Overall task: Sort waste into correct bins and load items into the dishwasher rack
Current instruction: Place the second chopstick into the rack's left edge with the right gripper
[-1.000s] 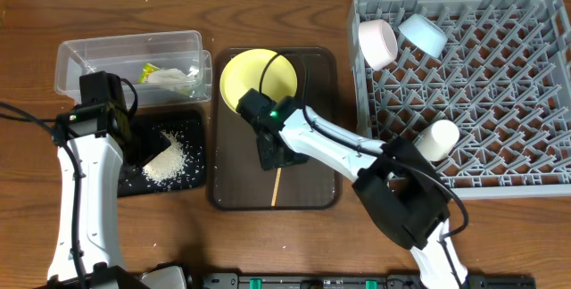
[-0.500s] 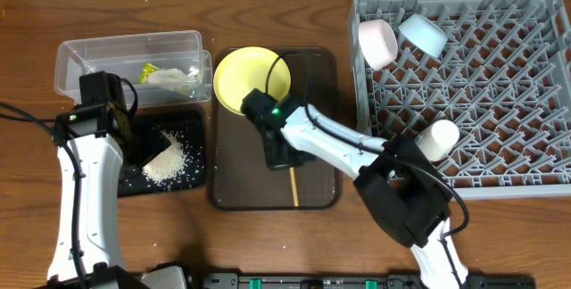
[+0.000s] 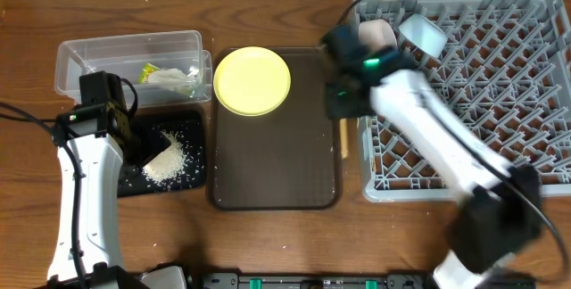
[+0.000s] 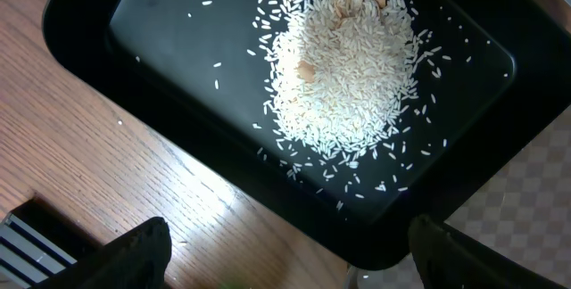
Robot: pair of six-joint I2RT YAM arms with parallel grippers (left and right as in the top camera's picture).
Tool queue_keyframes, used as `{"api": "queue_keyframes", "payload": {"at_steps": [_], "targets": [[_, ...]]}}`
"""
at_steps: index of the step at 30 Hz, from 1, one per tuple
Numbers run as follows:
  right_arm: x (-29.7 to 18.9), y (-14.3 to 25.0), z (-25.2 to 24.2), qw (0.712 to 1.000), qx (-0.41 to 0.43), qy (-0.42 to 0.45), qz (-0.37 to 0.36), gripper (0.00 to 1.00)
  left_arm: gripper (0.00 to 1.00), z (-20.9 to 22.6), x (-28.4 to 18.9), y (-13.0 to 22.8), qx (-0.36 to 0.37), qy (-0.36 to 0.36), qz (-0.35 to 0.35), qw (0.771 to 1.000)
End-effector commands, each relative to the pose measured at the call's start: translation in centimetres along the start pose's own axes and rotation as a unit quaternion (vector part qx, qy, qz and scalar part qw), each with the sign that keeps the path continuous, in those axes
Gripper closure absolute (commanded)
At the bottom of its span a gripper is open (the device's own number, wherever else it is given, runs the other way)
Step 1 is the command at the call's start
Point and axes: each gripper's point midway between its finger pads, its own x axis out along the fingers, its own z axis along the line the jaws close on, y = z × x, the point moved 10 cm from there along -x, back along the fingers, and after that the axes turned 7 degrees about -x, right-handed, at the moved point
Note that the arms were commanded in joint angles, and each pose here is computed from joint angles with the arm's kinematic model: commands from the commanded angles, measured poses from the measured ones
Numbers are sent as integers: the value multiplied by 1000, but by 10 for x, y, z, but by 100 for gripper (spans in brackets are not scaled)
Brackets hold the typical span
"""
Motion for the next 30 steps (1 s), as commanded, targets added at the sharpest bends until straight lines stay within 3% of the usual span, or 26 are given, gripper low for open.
{"api": "queue_keyframes", "payload": {"at_steps": [1,10,18,23,30], "targets": [[-21,0,-27,999,-28,12,-13,99,12,1,-3,-1,-4,1,-6,1000],[2,18,-69,997,-16,35,71,99,12,1,-3,-1,-4,1,-6,1000],[45,34,-63,997,-21,4,75,99,12,1,-3,-1,-4,1,-6,1000],[50,34,-63,998,-23,5,65,83,12,1,-3,-1,-4,1,-6,1000],[47,27,-63,999,-22,3,46,74,12,1,-3,-1,-4,1,-6,1000]]}}
